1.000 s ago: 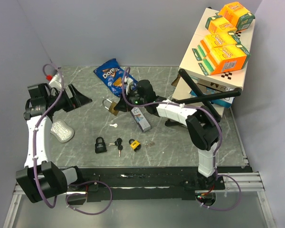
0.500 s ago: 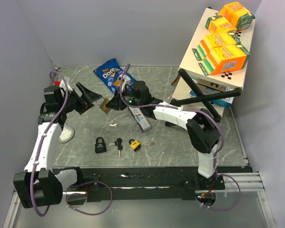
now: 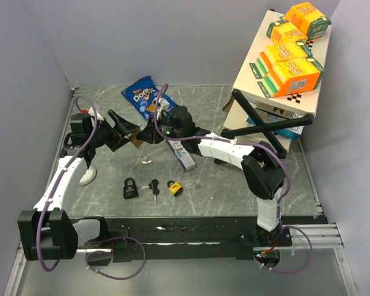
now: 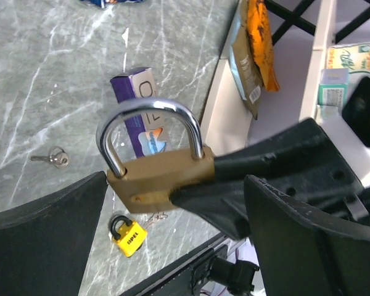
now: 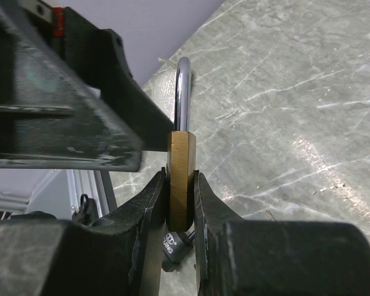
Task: Lock with the key
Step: Place the lock at the center of the board, then reset both arms
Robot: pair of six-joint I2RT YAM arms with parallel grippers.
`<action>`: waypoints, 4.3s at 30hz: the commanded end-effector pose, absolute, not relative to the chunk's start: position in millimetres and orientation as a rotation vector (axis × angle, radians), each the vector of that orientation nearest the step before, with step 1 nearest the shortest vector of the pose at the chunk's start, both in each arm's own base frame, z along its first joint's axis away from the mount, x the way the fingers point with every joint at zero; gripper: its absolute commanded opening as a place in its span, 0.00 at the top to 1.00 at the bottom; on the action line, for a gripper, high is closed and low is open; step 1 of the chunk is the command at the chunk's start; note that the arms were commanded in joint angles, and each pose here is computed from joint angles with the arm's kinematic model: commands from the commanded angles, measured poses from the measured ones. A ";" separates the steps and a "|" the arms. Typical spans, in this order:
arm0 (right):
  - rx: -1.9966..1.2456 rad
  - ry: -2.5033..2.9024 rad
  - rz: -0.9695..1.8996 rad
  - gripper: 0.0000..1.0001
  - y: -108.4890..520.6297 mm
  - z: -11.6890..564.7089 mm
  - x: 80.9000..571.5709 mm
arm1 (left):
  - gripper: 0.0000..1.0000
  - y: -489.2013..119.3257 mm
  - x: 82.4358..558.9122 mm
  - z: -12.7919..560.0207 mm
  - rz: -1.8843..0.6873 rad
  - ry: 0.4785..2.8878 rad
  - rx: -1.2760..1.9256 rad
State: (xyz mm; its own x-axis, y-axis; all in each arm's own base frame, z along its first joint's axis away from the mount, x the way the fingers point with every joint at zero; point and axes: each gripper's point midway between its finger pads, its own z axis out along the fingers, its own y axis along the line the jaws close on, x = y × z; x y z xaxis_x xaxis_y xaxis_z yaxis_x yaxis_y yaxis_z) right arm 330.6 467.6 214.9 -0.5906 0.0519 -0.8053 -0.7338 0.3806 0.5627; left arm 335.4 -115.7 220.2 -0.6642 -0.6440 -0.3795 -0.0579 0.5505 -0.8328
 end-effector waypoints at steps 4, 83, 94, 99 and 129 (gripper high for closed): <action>-0.579 1.541 1.369 1.00 472.3 333.2 317.8 | 0.02 -110.7 343.1 212.2 -1.041 2.095 -0.639; -1.078 1.548 0.995 0.00 350.7 239.2 256.5 | 0.42 -77.7 341.9 19.9 -0.102 2.861 -0.156; -1.059 1.519 1.034 0.00 352.8 259.1 252.5 | 0.02 -80.1 354.5 46.4 -0.126 2.792 -0.123; -1.051 1.500 1.049 0.00 353.3 272.3 250.7 | 0.04 -83.7 361.9 85.4 -0.202 2.677 -0.101; -0.976 1.575 1.138 0.00 333.8 283.8 223.6 | 0.04 -71.9 272.2 262.7 -0.594 2.159 0.143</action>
